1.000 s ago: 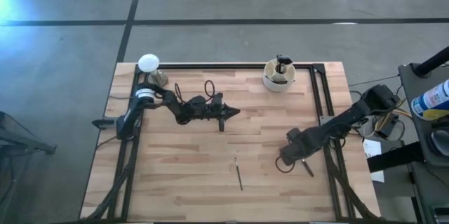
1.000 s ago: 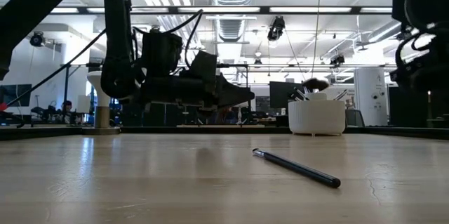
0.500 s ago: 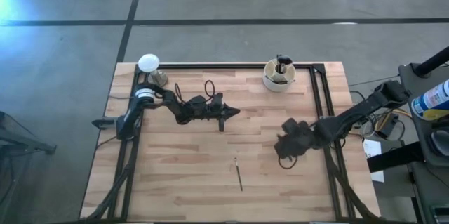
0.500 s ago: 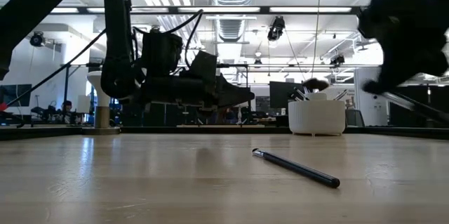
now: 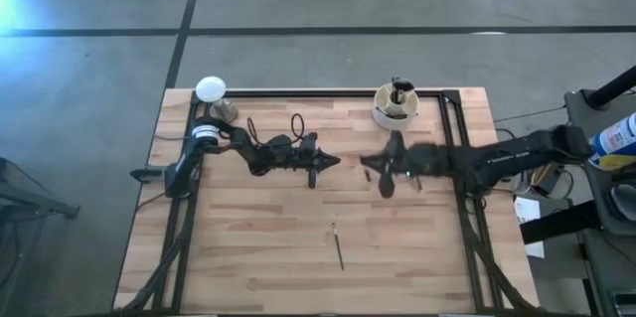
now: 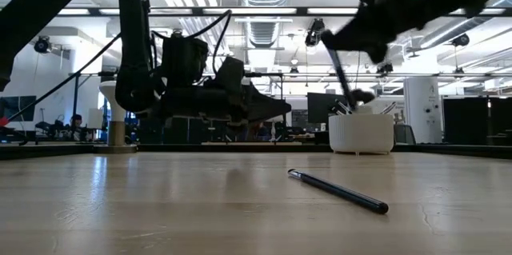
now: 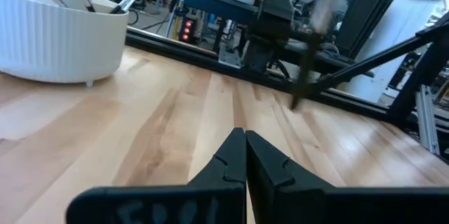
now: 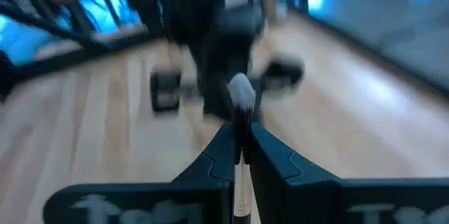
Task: Put items in baskets/containers
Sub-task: Put the black blush brush into the white pen organizer
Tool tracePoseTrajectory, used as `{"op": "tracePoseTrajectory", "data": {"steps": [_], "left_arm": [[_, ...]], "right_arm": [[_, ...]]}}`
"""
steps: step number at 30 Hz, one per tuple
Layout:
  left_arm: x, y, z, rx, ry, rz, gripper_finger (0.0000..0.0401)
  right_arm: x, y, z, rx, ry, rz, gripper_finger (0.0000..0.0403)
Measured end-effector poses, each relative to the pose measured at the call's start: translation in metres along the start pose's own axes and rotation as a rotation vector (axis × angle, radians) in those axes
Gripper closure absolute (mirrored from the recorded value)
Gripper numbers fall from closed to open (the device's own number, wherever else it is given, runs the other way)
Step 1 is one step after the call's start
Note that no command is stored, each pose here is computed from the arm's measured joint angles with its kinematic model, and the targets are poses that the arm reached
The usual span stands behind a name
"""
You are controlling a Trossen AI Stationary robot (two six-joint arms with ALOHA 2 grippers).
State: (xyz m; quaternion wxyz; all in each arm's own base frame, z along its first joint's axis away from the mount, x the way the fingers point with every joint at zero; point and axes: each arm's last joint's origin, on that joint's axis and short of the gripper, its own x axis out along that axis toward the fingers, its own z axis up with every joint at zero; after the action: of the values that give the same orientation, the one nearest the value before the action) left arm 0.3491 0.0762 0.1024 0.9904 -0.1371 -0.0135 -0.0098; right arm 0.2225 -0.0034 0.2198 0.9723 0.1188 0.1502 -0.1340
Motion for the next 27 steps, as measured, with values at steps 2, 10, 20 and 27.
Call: {"op": "tracePoseTrajectory", "data": {"steps": [2, 10, 20, 27], "left_arm": [[0.000, 0.000, 0.001, 0.003, -0.004, -0.001, 0.0401], [0.000, 0.000, 0.001, 0.021, -0.007, -0.002, 0.0401], [0.000, 0.000, 0.001, 0.038, -0.007, -0.002, 0.0401], [0.000, 0.000, 0.002, 0.046, -0.008, -0.002, 0.0401]], "right_arm": [[0.003, -0.016, 0.009, -0.055, -0.066, -0.009, 0.0385], [-0.001, -0.083, 0.035, -0.181, -0.146, -0.346, 0.0385], [-0.031, -0.128, 0.028, -0.246, -0.140, -0.554, 0.0385], [-0.027, -0.147, 0.006, -0.255, -0.161, -0.547, 0.0385]]}}
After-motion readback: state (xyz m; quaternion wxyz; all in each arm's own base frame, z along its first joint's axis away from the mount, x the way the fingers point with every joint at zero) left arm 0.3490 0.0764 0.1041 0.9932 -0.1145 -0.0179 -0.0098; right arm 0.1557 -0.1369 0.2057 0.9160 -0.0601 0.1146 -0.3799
